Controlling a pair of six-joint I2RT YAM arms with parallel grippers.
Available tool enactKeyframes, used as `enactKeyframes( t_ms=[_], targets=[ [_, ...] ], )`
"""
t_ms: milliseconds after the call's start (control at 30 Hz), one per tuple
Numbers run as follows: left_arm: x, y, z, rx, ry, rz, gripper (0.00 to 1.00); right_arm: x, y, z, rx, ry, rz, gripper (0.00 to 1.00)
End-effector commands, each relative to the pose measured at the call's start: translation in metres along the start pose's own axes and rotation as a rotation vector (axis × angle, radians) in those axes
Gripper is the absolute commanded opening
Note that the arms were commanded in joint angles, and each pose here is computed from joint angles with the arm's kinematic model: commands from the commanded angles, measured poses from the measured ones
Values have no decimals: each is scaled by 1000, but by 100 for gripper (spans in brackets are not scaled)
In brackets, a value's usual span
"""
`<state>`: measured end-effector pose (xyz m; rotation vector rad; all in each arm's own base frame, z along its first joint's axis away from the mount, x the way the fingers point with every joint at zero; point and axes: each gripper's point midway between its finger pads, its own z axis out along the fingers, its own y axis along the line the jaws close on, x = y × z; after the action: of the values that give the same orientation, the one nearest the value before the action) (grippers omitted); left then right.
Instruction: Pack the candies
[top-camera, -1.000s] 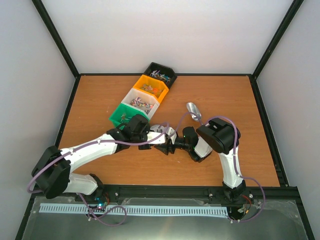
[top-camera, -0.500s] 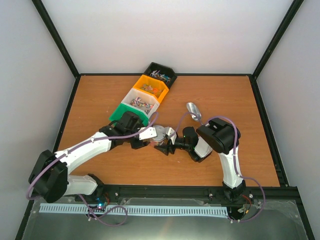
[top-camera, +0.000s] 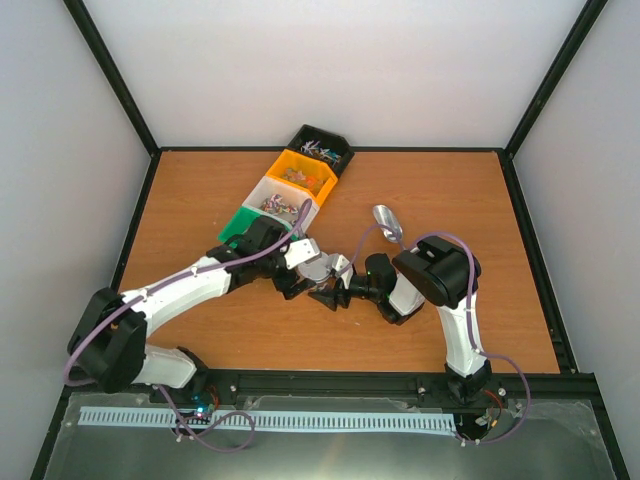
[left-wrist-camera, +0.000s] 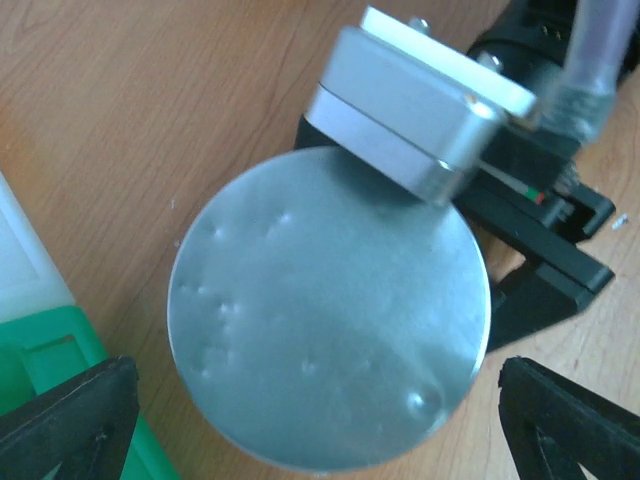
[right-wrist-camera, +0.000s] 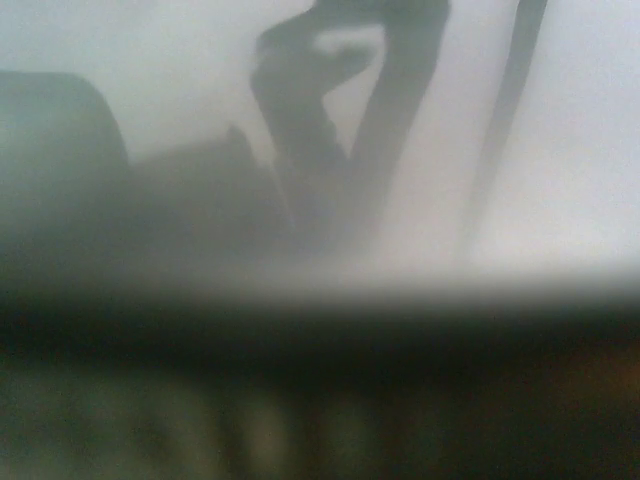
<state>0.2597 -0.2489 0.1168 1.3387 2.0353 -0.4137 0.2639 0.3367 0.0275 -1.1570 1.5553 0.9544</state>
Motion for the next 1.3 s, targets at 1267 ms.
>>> enactKeyframes(
  t_ms=[1267],
  targets=[
    [-31,3,19,69,-60,-21,93,5,7,-4,-8,6,38,40]
  ],
)
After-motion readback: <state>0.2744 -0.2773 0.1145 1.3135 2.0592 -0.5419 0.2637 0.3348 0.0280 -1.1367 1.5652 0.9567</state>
